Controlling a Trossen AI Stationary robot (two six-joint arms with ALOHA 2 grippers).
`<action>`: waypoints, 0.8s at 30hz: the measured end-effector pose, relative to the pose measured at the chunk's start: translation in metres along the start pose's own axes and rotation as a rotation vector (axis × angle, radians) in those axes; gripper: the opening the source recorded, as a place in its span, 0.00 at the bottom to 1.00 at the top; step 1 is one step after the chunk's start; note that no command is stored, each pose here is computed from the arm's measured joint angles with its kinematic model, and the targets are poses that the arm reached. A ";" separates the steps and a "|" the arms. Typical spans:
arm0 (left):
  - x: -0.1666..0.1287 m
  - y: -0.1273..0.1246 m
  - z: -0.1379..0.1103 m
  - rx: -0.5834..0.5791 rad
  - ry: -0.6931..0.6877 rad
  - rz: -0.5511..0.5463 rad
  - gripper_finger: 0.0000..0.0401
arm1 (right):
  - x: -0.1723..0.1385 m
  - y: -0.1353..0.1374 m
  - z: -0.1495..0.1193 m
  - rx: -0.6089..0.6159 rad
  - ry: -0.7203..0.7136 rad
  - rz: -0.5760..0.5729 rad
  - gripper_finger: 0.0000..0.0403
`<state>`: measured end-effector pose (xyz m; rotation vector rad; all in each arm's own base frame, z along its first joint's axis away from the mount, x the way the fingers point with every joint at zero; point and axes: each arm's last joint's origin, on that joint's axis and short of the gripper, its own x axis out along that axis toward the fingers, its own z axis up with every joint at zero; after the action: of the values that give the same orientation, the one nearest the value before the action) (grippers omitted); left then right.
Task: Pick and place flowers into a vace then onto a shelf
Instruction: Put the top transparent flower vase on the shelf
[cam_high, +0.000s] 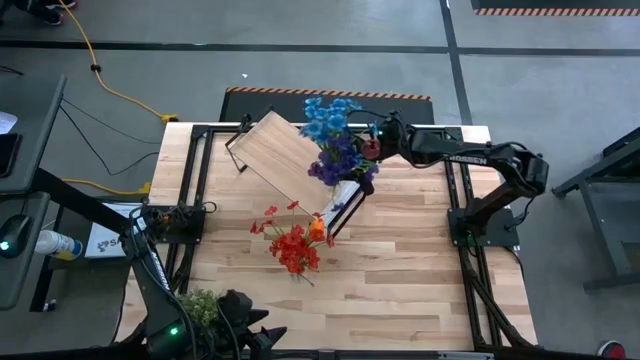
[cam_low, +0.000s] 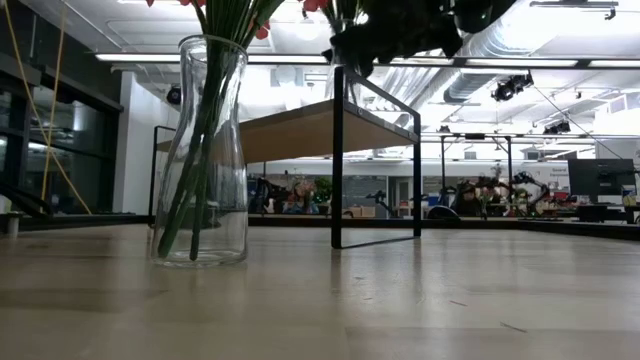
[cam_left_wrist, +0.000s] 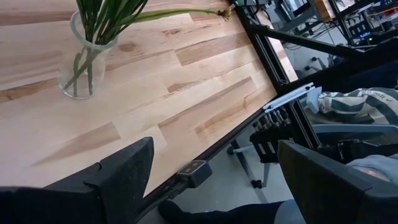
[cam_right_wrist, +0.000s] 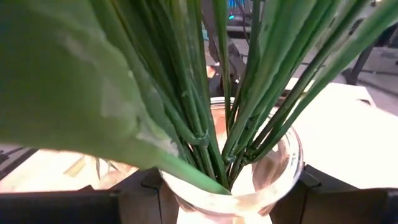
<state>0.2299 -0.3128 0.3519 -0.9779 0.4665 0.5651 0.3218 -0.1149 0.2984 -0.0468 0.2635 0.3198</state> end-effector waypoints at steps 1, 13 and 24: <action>0.000 0.000 0.000 -0.001 0.000 -0.001 0.94 | 0.002 -0.001 -0.002 0.009 0.004 0.001 0.41; 0.000 -0.003 -0.002 -0.032 0.013 -0.024 0.94 | 0.007 -0.004 -0.007 0.052 0.011 0.008 0.47; 0.000 -0.003 -0.002 -0.032 0.013 -0.024 0.94 | 0.006 -0.005 -0.008 0.063 0.019 0.015 0.45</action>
<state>0.2318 -0.3157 0.3533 -1.0174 0.4580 0.5462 0.3268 -0.1181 0.2887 0.0138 0.2923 0.3258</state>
